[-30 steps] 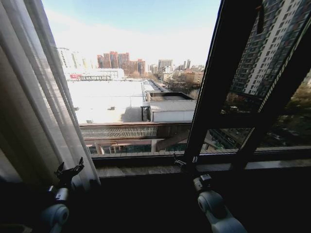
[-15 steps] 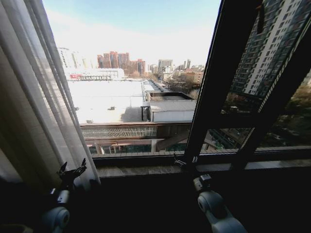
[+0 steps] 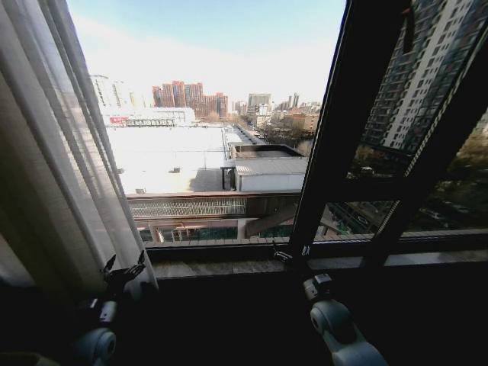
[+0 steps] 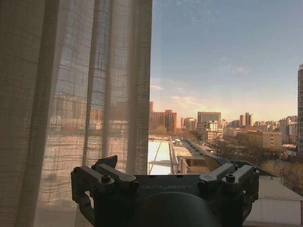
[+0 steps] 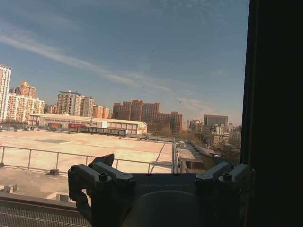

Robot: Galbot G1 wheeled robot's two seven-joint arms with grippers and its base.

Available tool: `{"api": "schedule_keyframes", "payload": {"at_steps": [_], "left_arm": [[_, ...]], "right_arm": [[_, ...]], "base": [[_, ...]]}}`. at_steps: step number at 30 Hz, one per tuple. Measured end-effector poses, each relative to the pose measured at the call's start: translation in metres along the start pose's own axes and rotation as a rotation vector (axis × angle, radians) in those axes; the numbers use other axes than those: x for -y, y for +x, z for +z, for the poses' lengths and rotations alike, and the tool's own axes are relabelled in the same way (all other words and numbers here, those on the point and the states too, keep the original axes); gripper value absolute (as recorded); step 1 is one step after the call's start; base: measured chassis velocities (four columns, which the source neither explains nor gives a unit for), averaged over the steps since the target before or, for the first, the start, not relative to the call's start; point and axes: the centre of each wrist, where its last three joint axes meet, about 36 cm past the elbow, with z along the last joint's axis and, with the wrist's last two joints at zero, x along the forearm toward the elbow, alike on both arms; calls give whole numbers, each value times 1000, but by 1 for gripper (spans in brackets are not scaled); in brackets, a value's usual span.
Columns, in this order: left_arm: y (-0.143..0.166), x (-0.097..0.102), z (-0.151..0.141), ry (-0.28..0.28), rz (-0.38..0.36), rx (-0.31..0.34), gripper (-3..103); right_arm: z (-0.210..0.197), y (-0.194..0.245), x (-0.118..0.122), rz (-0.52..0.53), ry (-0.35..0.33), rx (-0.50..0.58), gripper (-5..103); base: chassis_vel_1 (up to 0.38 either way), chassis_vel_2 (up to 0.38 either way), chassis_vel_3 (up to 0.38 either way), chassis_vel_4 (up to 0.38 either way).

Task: Open the curtains by pulling them apart, changing their state from closed to fully open.

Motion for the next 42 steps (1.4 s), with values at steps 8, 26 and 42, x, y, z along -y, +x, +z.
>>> {"api": "schedule_keyframes", "payload": {"at_steps": [8,26,42], "left_arm": [[1,0,1,-3,1,-2,100],[1,0,1,-3,0,-1,100],[1,0,1,-3,-1,-1,100]], "right_arm": [[0,0,0,0,0,0,100],[0,0,0,0,0,0,100],[0,0,0,0,0,0,100]], "base": [[0,0,0,0],[0,0,0,0],[-182,-182,179,182]]}}
